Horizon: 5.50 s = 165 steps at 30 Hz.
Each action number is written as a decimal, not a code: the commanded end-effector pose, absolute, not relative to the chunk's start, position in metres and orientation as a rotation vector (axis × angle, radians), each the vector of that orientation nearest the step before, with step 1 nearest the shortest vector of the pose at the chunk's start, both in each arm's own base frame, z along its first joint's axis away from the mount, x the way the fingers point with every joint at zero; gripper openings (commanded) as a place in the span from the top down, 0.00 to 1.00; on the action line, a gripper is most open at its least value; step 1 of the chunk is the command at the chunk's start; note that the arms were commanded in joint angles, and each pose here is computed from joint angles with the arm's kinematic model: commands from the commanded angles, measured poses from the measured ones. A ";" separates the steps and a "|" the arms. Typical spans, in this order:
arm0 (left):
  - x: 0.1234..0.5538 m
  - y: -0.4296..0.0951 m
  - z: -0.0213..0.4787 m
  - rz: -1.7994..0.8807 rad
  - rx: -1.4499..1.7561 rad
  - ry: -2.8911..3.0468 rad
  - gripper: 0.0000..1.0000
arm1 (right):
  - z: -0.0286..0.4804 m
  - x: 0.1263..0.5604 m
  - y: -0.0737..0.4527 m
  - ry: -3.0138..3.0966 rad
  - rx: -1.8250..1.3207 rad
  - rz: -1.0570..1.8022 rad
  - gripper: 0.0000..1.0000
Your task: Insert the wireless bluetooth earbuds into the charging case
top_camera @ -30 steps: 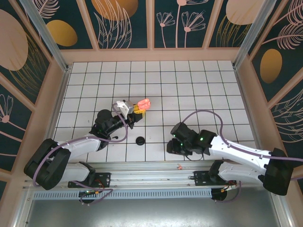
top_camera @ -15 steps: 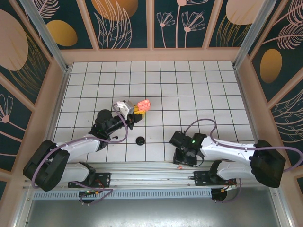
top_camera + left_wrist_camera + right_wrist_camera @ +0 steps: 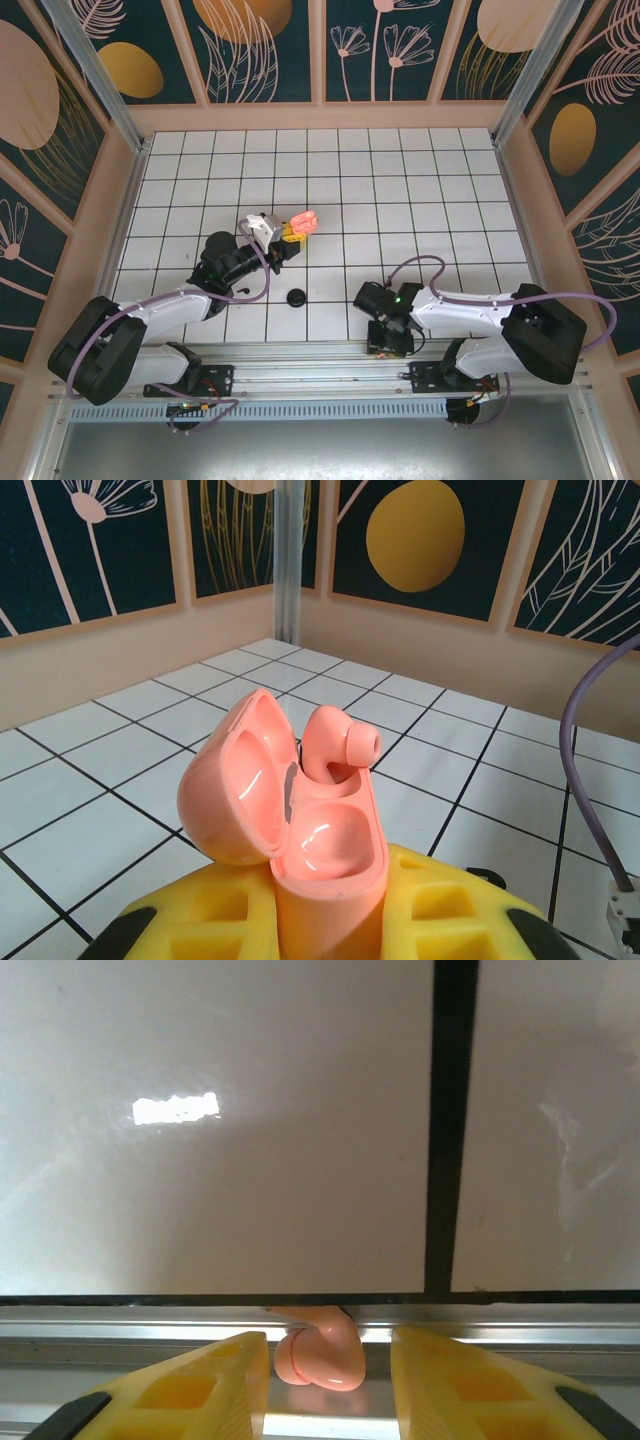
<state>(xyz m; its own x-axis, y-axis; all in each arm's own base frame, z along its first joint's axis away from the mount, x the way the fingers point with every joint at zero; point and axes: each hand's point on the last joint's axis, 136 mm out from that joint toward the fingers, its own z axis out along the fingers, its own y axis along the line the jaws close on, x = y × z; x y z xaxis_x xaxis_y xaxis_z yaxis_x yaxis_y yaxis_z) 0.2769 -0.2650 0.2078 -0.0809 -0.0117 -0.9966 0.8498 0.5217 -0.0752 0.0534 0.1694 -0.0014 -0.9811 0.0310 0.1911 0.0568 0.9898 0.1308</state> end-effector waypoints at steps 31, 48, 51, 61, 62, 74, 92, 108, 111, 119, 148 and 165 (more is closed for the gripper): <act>0.275 -0.261 0.213 -0.827 0.748 1.469 0.90 | 0.078 0.141 0.198 -3.113 0.428 -0.331 0.79; 0.303 -0.190 0.220 -0.787 0.366 1.575 0.92 | 0.062 0.214 0.216 -2.823 1.321 -0.048 0.79; 0.303 -0.181 0.221 -0.756 0.341 1.578 0.92 | 0.057 0.214 0.218 -2.767 1.402 -0.048 0.78; 0.298 -0.179 0.222 -0.729 0.372 1.571 0.91 | 0.028 0.197 0.213 -2.625 1.474 0.035 0.77; 0.298 -0.179 0.223 -0.731 0.376 1.567 0.91 | 0.025 0.196 0.213 -2.619 1.471 0.042 0.76; 0.298 -0.181 0.223 -0.728 0.394 1.564 0.91 | 0.019 0.195 0.211 -2.632 1.457 0.065 0.58; 0.298 -0.183 0.221 -0.729 0.408 1.569 0.91 | 0.074 0.172 0.225 -3.079 -0.055 -0.366 0.60; 0.297 -0.183 0.222 -0.733 0.410 1.566 0.91 | 0.037 0.173 0.214 -3.073 -0.367 -0.528 0.56; 0.297 -0.182 0.223 -0.730 0.408 1.564 0.91 | 0.034 0.176 0.216 -3.066 -0.365 -0.556 0.55; 0.298 -0.182 0.223 -0.727 0.407 1.569 0.90 | 0.028 0.183 0.222 -3.062 -0.337 -0.587 0.56; 0.298 -0.181 0.226 -0.711 0.410 1.564 0.90 | 0.043 0.236 0.240 -3.194 -0.215 -0.666 0.57; 0.299 -0.183 0.222 -0.715 0.418 1.573 0.90 | 0.048 0.192 0.216 -3.143 -0.385 -0.524 0.56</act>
<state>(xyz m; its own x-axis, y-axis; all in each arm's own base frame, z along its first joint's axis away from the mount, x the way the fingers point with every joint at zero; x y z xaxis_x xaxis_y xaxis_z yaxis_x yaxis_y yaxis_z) 0.2964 -0.1830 0.2138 -0.1684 -0.1442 -0.9751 0.6395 0.7369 -0.2193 0.2062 0.2245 0.0606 -0.9745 0.2121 -0.0732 0.1714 0.9142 0.3673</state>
